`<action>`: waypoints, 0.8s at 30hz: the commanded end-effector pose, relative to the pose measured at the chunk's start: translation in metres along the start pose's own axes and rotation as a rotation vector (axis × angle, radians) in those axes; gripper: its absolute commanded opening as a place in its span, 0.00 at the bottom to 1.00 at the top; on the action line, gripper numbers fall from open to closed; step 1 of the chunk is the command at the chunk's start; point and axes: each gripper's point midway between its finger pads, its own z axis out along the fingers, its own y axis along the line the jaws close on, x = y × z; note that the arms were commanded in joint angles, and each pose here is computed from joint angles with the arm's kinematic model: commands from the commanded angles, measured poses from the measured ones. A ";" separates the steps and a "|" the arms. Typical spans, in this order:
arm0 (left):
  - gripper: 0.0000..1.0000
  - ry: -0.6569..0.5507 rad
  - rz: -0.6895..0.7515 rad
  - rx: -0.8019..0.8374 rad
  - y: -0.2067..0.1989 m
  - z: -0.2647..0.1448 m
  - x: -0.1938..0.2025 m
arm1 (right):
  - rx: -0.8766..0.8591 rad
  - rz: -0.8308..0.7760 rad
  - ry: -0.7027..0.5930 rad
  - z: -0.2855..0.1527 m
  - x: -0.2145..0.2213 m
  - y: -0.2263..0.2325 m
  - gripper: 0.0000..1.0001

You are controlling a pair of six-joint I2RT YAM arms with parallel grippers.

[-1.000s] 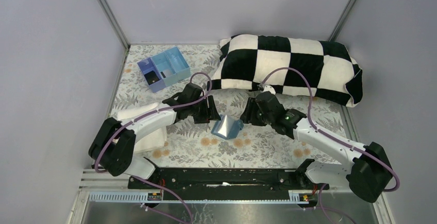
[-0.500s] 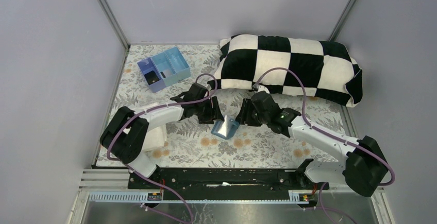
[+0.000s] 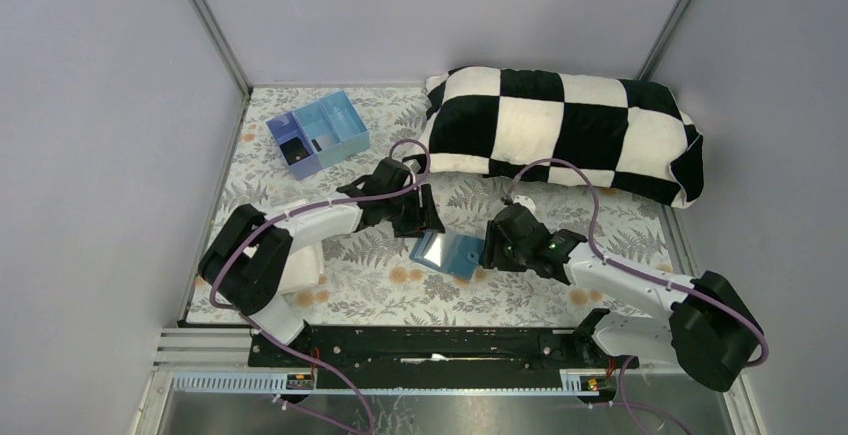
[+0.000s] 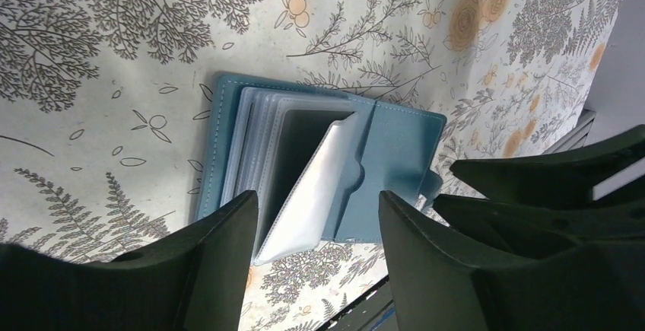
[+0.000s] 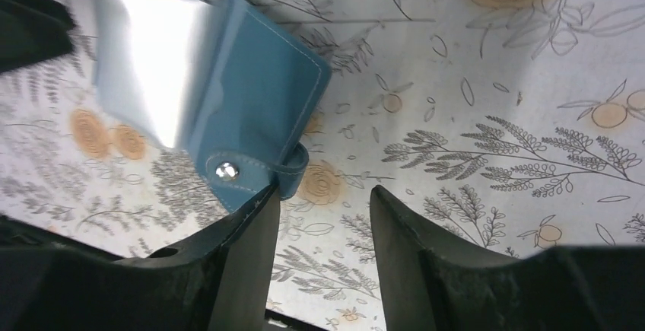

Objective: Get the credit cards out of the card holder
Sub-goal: Open the card holder at the center of the board, then remove the credit card from the card holder.

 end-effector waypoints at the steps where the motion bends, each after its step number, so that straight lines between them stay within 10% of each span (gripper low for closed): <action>1: 0.64 -0.028 0.035 0.034 -0.016 0.001 -0.010 | -0.042 -0.006 -0.092 -0.023 -0.035 0.021 0.54; 24: 0.69 -0.134 0.058 -0.065 -0.012 -0.017 -0.023 | -0.293 -0.044 -0.193 -0.060 -0.101 0.117 0.59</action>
